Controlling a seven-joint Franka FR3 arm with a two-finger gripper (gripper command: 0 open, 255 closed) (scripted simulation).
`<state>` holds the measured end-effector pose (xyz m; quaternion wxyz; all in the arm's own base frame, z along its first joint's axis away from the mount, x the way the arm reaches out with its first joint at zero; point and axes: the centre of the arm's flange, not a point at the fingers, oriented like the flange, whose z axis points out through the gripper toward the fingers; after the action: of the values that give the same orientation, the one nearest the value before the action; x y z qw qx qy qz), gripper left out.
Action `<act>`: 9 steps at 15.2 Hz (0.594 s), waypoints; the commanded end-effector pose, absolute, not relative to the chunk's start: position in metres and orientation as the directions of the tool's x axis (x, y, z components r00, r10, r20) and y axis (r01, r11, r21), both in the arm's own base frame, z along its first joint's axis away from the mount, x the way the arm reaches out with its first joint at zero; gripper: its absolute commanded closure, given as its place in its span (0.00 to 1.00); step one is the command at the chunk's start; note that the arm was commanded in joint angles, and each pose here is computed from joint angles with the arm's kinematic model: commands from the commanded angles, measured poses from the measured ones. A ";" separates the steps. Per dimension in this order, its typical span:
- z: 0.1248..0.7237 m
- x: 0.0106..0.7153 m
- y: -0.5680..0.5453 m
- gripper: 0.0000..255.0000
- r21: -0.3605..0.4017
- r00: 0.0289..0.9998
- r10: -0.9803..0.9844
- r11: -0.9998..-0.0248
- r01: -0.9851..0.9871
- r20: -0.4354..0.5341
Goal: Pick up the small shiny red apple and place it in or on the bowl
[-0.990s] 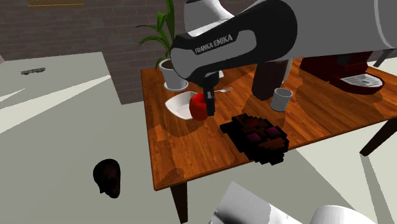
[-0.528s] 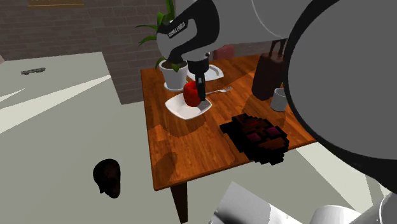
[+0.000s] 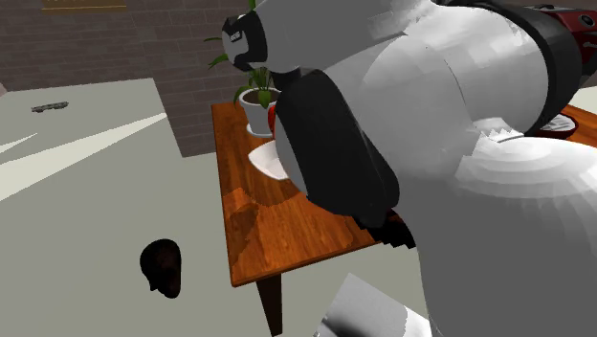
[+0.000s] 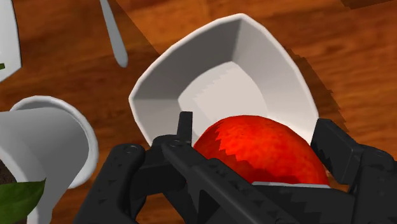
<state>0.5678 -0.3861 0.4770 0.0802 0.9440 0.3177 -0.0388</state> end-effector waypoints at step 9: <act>0.435 0.585 -0.397 1.00 0.126 0.794 0.596 -0.784 0.608 -0.123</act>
<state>0.5844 -0.3967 0.4410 0.0791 0.9437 0.3189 -0.0383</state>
